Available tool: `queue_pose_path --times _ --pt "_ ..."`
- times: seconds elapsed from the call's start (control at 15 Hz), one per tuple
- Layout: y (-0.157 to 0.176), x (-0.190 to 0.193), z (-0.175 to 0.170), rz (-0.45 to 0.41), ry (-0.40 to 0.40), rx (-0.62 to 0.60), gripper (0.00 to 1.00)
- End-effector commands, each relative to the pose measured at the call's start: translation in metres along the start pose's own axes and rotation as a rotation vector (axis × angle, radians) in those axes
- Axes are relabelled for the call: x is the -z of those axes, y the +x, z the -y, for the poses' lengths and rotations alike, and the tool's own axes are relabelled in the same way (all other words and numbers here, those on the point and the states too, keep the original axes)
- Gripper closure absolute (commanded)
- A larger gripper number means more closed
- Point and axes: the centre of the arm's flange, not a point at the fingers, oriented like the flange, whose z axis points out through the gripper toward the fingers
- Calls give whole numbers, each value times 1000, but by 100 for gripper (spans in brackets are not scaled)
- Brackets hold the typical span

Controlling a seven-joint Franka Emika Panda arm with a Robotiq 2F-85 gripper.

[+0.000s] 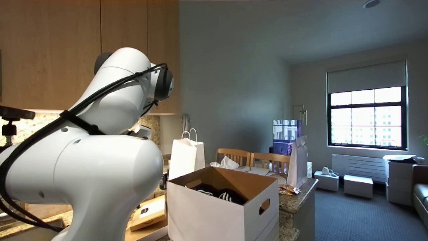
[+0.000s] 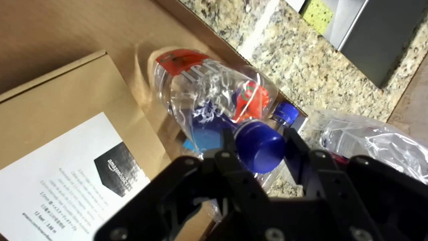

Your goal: Remove three bottles from the box

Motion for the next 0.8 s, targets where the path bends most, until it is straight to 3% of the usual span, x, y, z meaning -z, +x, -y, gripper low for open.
queue_pose_path --times 0.0,0.07,0.4,0.73 --pt "8 6 -4 -6 3 -21 35" --pt "10 9 -8 -17 -3 -29 34" --pt "12 34 -27 -73 -11 -60 3" --pt "9 101 -37 -269 -7 -77 0"
